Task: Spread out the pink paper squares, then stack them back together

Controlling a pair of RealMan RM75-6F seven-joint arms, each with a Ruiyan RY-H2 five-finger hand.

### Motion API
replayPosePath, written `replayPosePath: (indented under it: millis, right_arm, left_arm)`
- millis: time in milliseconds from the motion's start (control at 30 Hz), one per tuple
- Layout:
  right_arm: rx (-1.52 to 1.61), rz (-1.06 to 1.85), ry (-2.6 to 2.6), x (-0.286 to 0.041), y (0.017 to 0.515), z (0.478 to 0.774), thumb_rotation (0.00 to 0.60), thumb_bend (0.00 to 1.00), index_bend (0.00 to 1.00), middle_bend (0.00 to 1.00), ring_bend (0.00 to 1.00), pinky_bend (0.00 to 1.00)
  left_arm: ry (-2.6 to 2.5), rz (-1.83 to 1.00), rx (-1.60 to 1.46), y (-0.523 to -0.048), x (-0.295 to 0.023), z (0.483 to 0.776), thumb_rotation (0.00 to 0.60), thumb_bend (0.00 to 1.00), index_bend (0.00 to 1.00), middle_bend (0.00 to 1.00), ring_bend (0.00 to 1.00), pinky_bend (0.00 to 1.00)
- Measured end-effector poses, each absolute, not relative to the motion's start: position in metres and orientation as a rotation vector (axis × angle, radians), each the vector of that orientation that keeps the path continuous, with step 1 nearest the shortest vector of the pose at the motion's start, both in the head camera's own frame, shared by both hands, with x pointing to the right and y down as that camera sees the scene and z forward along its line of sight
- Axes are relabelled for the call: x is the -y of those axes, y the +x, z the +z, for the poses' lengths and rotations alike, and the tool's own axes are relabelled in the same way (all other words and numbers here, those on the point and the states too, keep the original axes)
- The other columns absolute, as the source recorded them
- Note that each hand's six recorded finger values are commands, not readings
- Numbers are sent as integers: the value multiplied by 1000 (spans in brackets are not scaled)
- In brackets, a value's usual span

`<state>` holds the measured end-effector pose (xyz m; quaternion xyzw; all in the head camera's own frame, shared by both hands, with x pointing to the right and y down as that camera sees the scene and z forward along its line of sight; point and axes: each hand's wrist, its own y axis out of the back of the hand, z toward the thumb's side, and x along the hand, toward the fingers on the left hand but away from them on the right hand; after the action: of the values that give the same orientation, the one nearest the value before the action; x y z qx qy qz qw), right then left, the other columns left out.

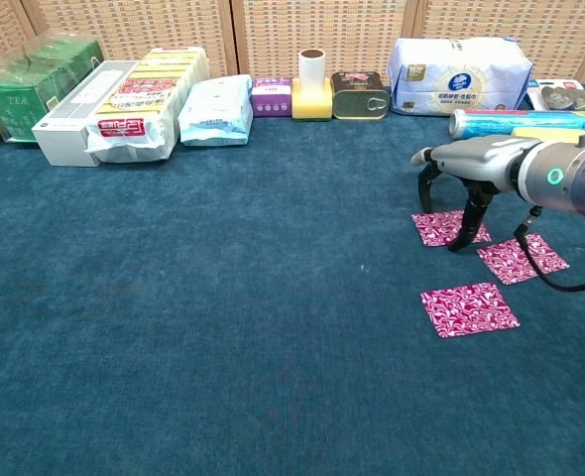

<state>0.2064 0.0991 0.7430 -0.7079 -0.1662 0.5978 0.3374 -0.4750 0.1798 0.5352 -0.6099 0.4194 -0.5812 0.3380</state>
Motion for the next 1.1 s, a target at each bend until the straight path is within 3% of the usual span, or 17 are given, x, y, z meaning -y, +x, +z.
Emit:
replayPosePath:
  millis: [500, 767, 1100]
  right_arm:
    - [416, 1499, -1816, -99, 207, 713, 600, 191, 426, 33, 33, 119]
    - [285, 1500, -1721, -115, 233, 696, 600, 190, 426, 33, 33, 119]
    - [192, 1521, -1700, -129, 251, 700, 600, 192, 426, 34, 33, 121]
  left_arm:
    - [-1595, -1510, -1089, -474, -180, 535, 600, 85, 0, 0, 0, 77]
    - [-1601, -1506, -1083, -473, -181, 535, 600, 85, 0, 0, 0, 78]
    - [-1605, -1505, -1066, -469, -183, 537, 600, 85, 0, 0, 0, 78]
